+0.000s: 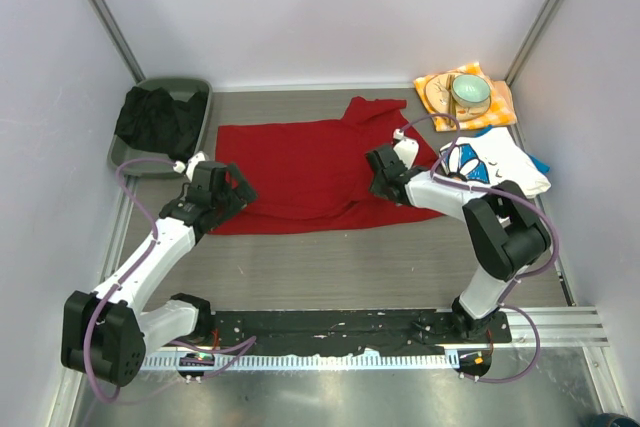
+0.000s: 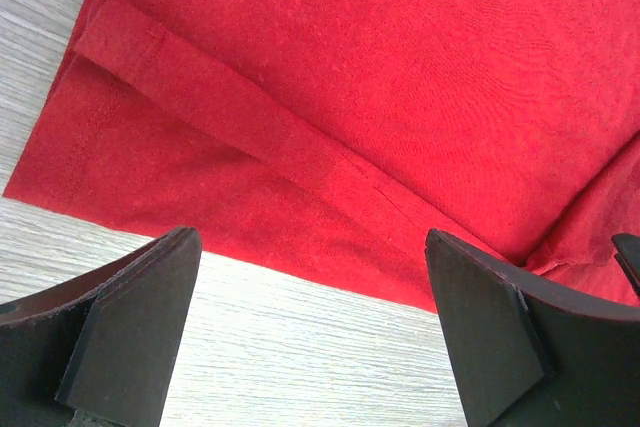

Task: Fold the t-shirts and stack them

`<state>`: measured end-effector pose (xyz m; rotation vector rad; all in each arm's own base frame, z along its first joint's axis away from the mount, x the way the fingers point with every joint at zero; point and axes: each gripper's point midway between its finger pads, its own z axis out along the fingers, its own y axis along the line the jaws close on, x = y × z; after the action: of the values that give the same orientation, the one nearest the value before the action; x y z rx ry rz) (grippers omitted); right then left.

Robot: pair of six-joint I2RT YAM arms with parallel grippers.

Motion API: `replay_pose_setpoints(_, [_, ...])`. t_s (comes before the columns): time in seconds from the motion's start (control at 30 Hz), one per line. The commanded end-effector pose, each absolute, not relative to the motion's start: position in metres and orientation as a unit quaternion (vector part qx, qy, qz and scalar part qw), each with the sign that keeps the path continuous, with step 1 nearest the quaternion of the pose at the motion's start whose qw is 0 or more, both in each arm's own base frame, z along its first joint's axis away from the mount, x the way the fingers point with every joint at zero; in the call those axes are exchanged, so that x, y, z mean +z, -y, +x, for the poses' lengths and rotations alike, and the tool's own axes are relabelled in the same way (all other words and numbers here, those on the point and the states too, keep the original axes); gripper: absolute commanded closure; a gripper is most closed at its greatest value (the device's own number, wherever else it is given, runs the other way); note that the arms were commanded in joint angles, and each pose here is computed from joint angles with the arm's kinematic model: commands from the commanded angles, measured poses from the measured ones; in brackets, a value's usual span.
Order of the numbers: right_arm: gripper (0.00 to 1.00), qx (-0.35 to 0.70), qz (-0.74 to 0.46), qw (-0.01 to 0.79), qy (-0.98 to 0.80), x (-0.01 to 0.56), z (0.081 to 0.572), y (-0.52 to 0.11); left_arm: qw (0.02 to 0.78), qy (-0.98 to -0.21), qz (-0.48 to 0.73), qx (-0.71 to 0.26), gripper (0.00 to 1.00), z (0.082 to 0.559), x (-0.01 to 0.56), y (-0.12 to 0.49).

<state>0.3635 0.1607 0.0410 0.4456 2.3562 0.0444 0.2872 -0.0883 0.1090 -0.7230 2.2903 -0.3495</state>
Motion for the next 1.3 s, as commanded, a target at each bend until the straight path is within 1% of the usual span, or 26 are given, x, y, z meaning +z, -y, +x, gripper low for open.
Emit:
replay_pose_setpoints(0.0, [0.61,0.037,0.186,0.375,-0.907,0.045,0.374,-0.168,0.361,-0.880,-0.273,-0.140,0.00,0.293,0.118,0.091])
replay_pose_setpoints(0.23, [0.62,0.032,0.185,0.367,-0.911,0.036,0.372,-0.167,0.362,-0.881,-0.273,-0.140,0.00,0.293,0.117,0.091])
replay_pose_setpoints(0.3, [0.65,0.032,0.185,0.366,-0.912,0.036,0.372,-0.167,0.361,-0.881,-0.272,-0.140,0.00,0.293,0.117,0.091])
replay_pose_setpoints(0.33, [0.71,0.033,0.185,0.366,-0.911,0.036,0.372,-0.168,0.361,-0.881,-0.272,-0.140,0.00,0.293,0.116,0.091])
replay_pose_setpoints(0.4, [0.77,0.033,0.186,0.367,-0.911,0.036,0.373,-0.168,0.360,-0.881,-0.273,-0.141,0.00,0.293,0.116,0.091])
replay_pose_setpoints(0.43, [0.85,0.034,0.186,0.366,-0.911,0.036,0.373,-0.168,0.360,-0.881,-0.272,-0.141,0.00,0.294,0.116,0.092])
replay_pose_setpoints(0.5, [0.93,0.033,0.185,0.369,-0.910,0.038,0.375,-0.168,0.360,-0.882,-0.271,-0.142,0.00,0.294,0.116,0.092])
replay_pose_setpoints(0.53, [0.99,0.033,0.186,0.371,-0.909,0.040,0.376,-0.168,0.359,-0.882,-0.271,-0.142,0.00,0.293,0.115,0.092])
replay_pose_setpoints(0.73, [0.99,0.038,0.181,0.380,-0.906,0.054,0.385,-0.173,0.360,-0.881,-0.272,-0.141,0.00,0.294,0.116,0.091])
replay_pose_setpoints(1.03, [0.99,0.068,0.169,0.399,-0.899,0.087,0.421,-0.200,0.361,-0.881,-0.272,-0.140,0.00,0.294,0.116,0.091])
replay_pose_setpoints(1.27, [0.99,0.098,0.156,0.385,-0.904,0.078,0.441,-0.228,0.361,-0.881,-0.272,-0.137,0.00,0.295,0.115,0.090])
